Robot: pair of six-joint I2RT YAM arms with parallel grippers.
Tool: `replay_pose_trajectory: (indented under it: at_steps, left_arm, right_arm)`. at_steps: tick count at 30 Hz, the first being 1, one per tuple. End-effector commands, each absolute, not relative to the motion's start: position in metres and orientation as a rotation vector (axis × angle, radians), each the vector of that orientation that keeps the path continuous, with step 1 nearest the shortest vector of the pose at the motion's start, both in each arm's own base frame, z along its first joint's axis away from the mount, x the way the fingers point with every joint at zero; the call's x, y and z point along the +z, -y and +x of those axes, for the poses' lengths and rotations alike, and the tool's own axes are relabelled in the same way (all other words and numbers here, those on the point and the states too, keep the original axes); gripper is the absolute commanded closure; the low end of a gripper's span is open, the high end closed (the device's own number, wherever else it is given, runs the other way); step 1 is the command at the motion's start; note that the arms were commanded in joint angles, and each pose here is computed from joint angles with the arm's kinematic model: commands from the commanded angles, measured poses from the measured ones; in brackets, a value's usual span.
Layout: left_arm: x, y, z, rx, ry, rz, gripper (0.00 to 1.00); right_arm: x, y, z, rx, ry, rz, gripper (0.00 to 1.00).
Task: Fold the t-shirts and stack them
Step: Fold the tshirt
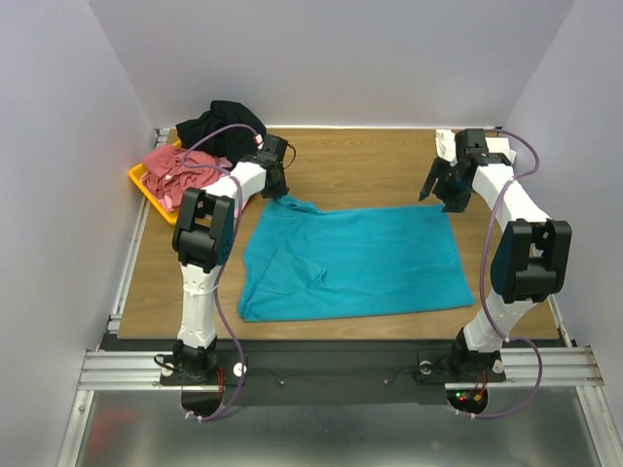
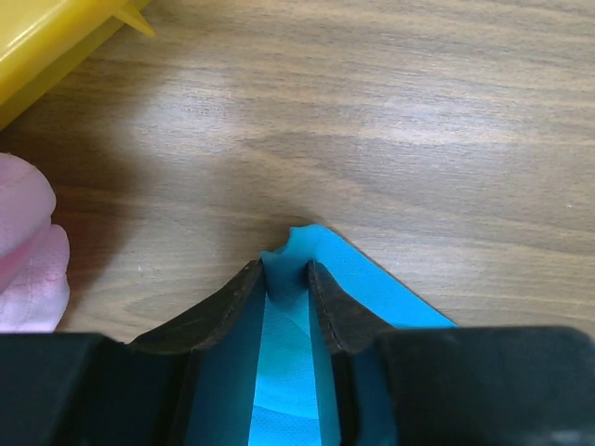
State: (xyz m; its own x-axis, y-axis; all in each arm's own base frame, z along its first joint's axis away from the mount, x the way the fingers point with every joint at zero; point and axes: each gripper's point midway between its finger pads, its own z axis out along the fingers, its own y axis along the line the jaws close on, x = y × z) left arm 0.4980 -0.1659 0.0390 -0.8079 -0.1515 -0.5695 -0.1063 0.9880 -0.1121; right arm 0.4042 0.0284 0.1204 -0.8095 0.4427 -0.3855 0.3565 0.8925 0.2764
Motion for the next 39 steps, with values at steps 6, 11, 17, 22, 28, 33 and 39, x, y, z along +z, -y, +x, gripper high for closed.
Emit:
replay_pose_trajectory:
  at_steps: [6, 11, 17, 22, 28, 33, 39]
  left_arm:
    - [0.069, 0.165, 0.51, -0.112, -2.457, -0.183, 0.85]
    - [0.078, 0.167, 0.509, -0.129, -2.451, -0.187, 0.85]
    - [0.088, 0.17, 0.507, -0.161, -2.446, -0.193, 0.85]
    - [0.092, 0.172, 0.503, -0.183, -2.452, -0.196, 0.85]
    - [0.095, 0.173, 0.496, -0.207, -2.462, -0.195, 0.85]
    - [0.1, 0.172, 0.493, -0.207, -2.463, -0.191, 0.85]
    - [0.11, 0.171, 0.49, -0.206, -2.456, -0.178, 0.85]
  right_arm:
    - [0.12, -0.017, 0.405, 0.248, -2.596, 0.628, 0.25]
    - [0.116, 0.004, 0.42, 0.242, -2.559, 0.681, 0.25]
    - [0.098, 0.026, 0.449, 0.168, -2.547, 0.691, 0.25]
    - [0.074, 0.035, 0.468, 0.138, -2.566, 0.698, 0.26]
    - [0.062, 0.036, 0.481, 0.14, -2.569, 0.698, 0.3]
    - [0.047, 0.04, 0.48, 0.105, -2.583, 0.706, 0.38]
    - [0.036, 0.04, 0.474, 0.094, -2.608, 0.699, 0.55]
